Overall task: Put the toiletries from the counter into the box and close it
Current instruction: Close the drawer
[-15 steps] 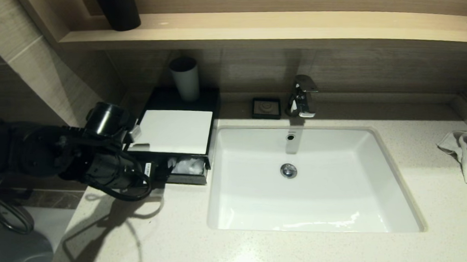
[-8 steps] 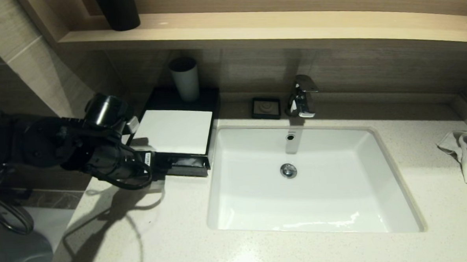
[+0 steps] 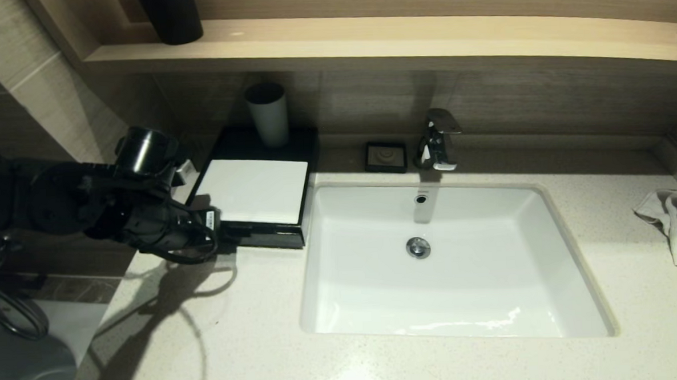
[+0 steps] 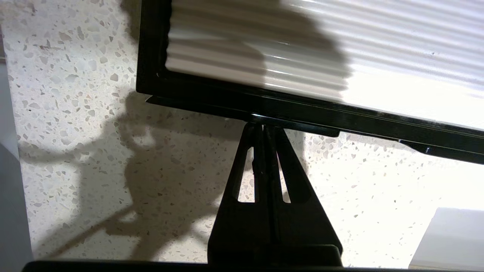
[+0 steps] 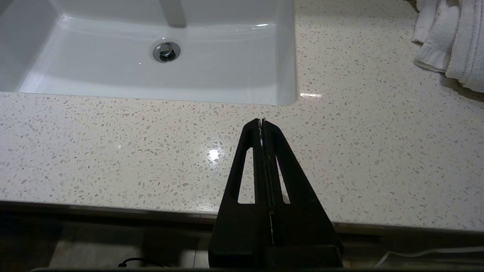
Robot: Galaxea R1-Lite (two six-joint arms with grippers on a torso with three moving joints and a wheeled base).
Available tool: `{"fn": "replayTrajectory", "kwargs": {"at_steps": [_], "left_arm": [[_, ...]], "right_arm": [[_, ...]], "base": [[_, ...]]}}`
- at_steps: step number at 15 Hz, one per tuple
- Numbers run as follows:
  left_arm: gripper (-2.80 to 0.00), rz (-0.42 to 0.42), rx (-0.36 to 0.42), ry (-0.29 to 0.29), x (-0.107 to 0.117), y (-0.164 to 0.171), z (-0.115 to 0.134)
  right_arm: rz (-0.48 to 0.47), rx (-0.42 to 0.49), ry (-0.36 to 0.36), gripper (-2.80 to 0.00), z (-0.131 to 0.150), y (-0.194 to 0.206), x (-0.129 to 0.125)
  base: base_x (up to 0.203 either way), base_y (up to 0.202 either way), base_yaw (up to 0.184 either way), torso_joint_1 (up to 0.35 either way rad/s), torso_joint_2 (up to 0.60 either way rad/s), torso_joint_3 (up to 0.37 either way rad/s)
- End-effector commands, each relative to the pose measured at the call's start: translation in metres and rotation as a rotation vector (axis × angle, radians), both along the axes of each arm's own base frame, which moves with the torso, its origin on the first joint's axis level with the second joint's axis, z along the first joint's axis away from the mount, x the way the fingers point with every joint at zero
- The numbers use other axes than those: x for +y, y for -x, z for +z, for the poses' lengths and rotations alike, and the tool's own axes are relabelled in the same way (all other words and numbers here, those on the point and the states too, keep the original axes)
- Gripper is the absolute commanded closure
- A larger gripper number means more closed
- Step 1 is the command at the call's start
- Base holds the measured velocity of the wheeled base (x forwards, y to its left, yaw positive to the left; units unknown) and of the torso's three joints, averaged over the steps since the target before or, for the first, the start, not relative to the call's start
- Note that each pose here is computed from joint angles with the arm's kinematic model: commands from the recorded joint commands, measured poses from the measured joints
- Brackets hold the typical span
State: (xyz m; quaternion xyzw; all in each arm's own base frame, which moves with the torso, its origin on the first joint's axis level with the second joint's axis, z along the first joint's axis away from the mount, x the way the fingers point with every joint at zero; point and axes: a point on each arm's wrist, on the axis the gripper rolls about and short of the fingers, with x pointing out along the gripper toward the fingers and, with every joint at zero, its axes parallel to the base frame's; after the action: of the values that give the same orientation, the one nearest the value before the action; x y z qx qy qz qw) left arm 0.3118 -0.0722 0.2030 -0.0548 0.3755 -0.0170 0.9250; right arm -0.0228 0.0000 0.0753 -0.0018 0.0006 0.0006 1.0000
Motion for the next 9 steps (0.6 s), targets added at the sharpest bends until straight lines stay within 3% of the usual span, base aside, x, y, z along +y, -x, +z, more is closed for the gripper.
{"fn": "replayTrajectory", "kwargs": {"at_steps": [1,9], "left_arm": [[0.0,0.004,-0.001,0.004,0.0008,0.0017,0.0012],[0.0,0.037,-0.046,0.051,0.0005,0.0003,0.0068]], "right_arm": [[0.0,-0.001,0.0,0.0,0.0001,0.0,0.0],[0.0,-0.001,0.0,0.0,0.0001,0.0,0.0]], "base": [[0.0,0.0,0.0,0.0,0.0,0.0],[0.0,0.0,0.0,0.0,0.0,0.0]]}}
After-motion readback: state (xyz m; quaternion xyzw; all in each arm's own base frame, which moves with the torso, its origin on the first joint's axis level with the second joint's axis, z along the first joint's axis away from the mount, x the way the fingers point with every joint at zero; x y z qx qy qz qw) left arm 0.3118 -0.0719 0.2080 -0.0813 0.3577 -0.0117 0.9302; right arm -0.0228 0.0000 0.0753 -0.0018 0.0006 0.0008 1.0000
